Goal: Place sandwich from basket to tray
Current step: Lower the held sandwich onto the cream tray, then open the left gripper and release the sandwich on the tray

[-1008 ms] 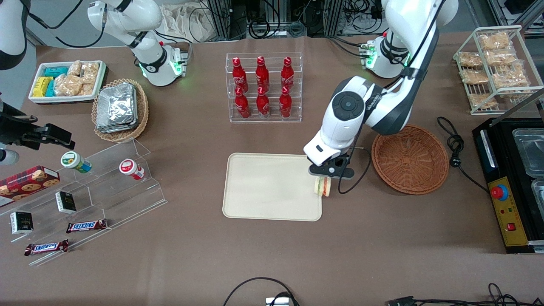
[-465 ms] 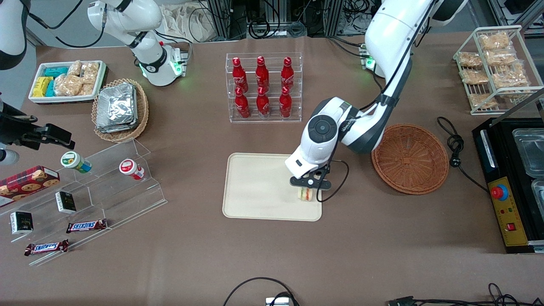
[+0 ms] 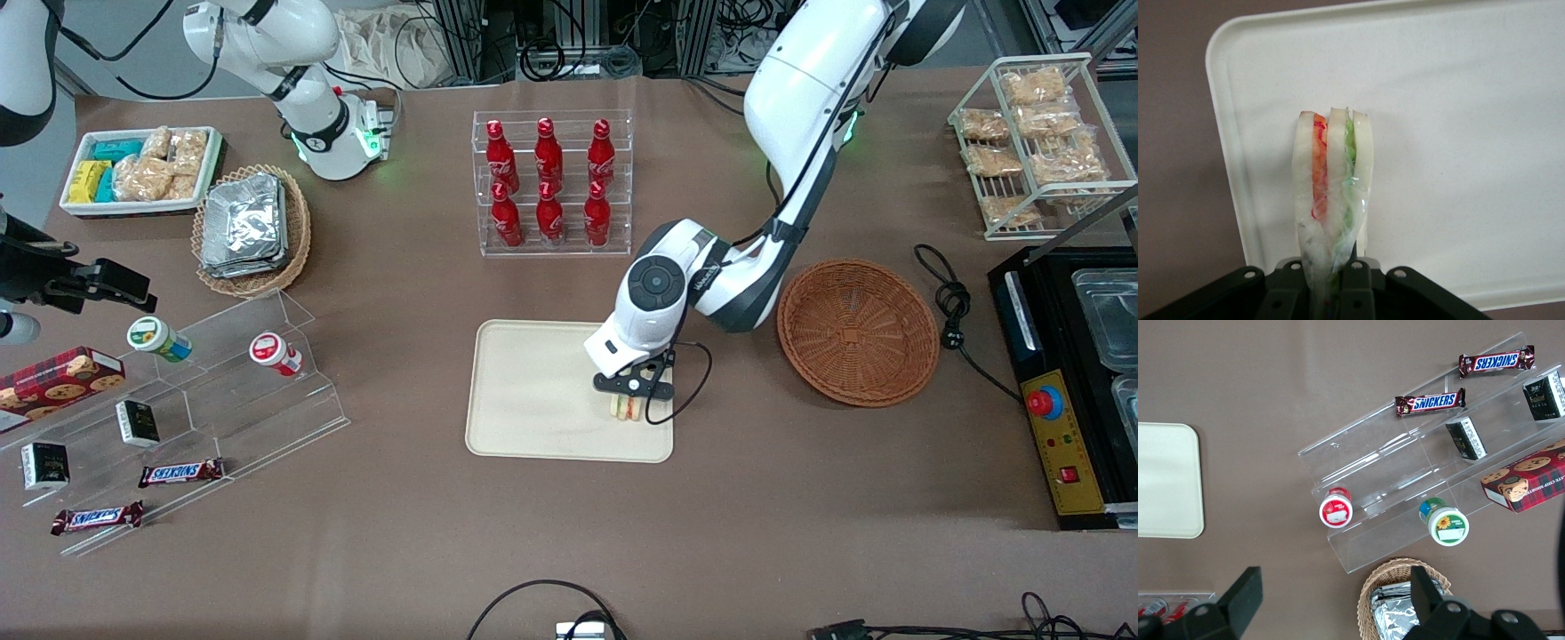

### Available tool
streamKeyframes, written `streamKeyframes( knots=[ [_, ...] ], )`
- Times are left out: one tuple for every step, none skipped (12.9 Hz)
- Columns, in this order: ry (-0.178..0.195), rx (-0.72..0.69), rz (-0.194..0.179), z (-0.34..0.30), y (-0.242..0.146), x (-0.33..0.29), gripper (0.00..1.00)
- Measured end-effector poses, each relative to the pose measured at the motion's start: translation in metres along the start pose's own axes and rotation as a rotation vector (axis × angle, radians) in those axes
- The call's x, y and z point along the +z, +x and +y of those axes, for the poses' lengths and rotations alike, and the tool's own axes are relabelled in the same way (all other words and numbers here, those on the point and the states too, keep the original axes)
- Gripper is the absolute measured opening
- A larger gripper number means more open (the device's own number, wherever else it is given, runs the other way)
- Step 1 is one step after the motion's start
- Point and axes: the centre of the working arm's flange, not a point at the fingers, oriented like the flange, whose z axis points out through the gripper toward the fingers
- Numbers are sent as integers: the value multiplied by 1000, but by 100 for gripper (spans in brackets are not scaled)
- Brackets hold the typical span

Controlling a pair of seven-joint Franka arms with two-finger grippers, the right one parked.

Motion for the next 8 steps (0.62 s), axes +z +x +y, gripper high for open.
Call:
streamKeyframes(
  knots=[
    [1,0,-4,0,-1,4,16],
    [0,0,-4,0,0,8,18],
    [0,0,-5,0,0,10,20],
    [0,0,-6,0,0,12,20],
    [1,-3,-7,0,-1,12,27],
    [1,-15,-7,2,-2,13,37],
    [1,-34,-7,5,-4,13,46],
    [0,-47,-5,8,-5,13,57]
  ],
)
